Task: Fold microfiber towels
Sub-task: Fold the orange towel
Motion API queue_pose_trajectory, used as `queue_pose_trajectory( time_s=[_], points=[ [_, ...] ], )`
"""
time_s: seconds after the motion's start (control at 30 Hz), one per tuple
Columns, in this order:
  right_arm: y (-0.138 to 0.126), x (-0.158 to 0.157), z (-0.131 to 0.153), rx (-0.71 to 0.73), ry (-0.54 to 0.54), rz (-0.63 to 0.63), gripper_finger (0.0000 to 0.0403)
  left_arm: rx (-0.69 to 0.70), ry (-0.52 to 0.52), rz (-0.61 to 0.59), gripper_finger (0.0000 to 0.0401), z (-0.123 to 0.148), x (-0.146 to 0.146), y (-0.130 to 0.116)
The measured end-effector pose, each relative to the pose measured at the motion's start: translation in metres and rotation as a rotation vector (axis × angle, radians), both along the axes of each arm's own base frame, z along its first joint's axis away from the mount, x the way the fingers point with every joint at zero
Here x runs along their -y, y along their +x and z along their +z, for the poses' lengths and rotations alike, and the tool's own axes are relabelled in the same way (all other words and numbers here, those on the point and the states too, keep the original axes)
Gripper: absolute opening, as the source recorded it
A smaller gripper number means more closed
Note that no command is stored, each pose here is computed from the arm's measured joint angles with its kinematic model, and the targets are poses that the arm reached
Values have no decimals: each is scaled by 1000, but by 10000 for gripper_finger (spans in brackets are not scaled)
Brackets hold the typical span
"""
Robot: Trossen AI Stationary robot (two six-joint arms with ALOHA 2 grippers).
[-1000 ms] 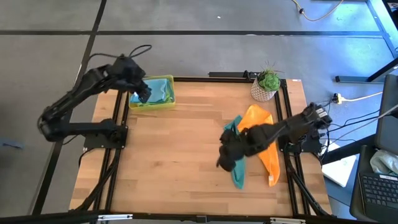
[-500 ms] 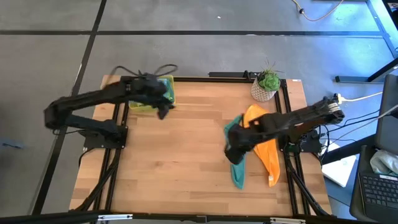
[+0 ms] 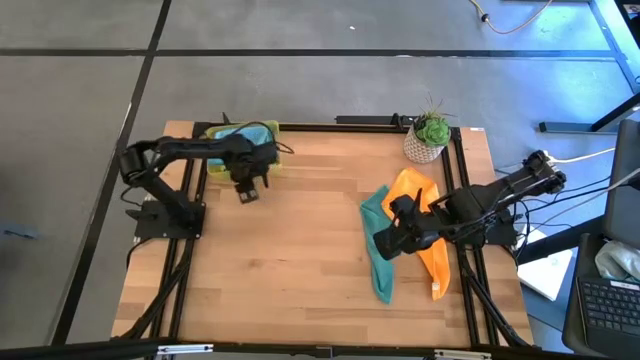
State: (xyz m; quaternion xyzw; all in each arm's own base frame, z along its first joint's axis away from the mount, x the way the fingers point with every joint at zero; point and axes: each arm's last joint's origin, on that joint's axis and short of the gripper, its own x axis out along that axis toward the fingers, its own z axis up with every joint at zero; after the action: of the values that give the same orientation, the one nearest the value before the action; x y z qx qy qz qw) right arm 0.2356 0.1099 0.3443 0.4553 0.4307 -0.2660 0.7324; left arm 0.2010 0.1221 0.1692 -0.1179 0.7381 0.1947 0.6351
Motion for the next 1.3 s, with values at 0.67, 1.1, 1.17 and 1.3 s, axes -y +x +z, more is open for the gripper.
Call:
queue_pose_trajectory(
  time_s=[0.67, 1.1, 1.17, 1.3],
  points=[
    [-20, 40, -18, -380, -213, 51, 54, -109, 26, 309, 121, 23, -17, -73],
    [-63, 122, -92, -304, 62, 180, 69, 385, 151, 572, 121, 126, 22, -80],
    [-65, 134, -105, -330, 95, 207, 85, 491, 159, 580, 121, 141, 29, -74],
    [-64, 157, -129, -393, 104, 255, 127, 690, 161, 565, 121, 166, 41, -60]
  ],
)
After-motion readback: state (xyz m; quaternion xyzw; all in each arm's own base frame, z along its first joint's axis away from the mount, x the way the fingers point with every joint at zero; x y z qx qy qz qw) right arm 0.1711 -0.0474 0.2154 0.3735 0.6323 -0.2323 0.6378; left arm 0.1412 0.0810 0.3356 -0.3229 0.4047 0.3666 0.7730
